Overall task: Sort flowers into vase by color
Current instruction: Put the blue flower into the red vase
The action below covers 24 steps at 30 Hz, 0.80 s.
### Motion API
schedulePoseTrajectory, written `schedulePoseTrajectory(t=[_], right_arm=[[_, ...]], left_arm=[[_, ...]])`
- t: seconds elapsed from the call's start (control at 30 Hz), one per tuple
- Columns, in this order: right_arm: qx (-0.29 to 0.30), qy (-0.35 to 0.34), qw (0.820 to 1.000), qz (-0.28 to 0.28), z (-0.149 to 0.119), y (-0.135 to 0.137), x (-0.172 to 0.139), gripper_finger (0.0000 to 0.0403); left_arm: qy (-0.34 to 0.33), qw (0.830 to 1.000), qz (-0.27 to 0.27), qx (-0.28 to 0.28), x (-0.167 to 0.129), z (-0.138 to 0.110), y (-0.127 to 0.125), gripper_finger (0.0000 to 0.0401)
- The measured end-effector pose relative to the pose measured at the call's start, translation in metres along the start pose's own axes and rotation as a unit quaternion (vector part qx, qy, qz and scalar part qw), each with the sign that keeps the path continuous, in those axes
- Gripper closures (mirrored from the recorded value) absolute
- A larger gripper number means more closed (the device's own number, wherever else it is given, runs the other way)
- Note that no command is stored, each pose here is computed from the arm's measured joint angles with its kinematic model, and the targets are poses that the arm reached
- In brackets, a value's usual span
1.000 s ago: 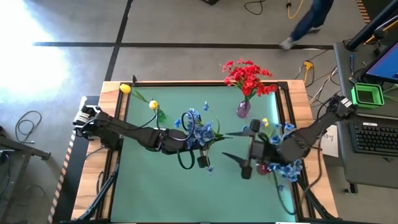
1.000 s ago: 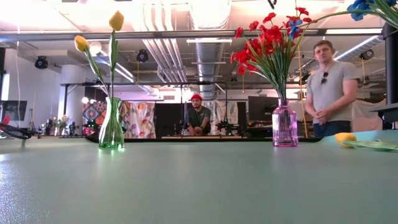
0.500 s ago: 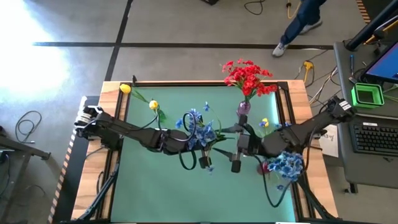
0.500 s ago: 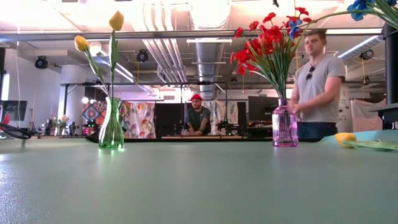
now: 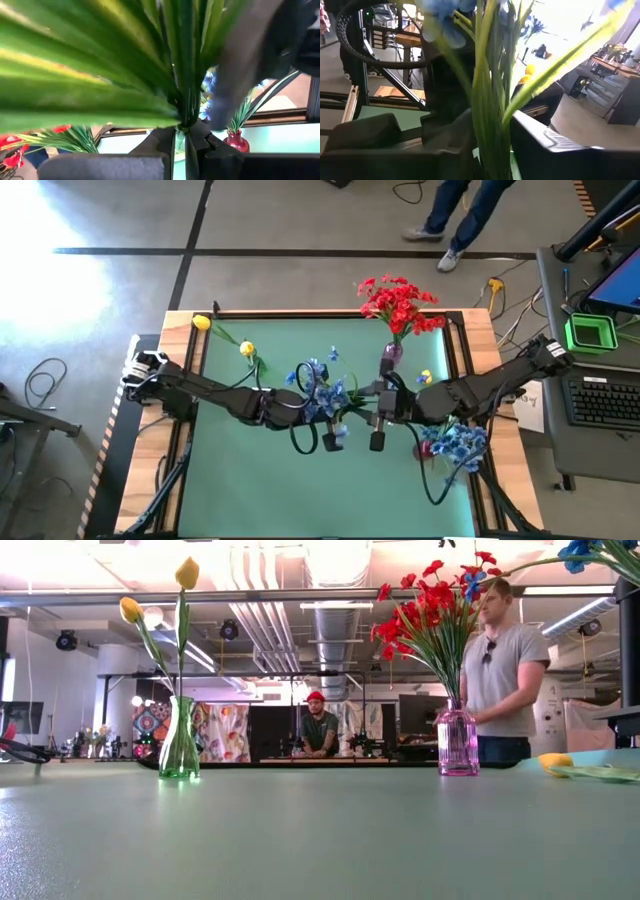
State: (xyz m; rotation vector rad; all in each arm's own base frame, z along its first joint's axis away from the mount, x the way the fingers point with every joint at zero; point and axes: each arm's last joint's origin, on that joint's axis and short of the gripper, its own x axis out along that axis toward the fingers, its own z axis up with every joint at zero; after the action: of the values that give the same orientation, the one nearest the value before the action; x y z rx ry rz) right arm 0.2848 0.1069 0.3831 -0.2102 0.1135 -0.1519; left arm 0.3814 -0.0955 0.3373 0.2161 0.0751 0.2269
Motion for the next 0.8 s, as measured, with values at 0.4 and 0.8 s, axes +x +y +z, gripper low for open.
schedulePoseTrajectory(t=[0.4, 0.8], right_arm=[[-0.009, -0.001, 1.000, 0.002, 0.000, 0.000, -0.001, 0.0378], [0.019, -0.049, 0.998, -0.026, 0.026, -0.030, -0.039, 0.0376]], left_arm=[[-0.001, 1.000, -0.002, 0.006, -0.001, 0.001, -0.001, 0.0307], [-0.009, 1.000, -0.019, 0.022, -0.018, 0.014, -0.006, 0.0182]])
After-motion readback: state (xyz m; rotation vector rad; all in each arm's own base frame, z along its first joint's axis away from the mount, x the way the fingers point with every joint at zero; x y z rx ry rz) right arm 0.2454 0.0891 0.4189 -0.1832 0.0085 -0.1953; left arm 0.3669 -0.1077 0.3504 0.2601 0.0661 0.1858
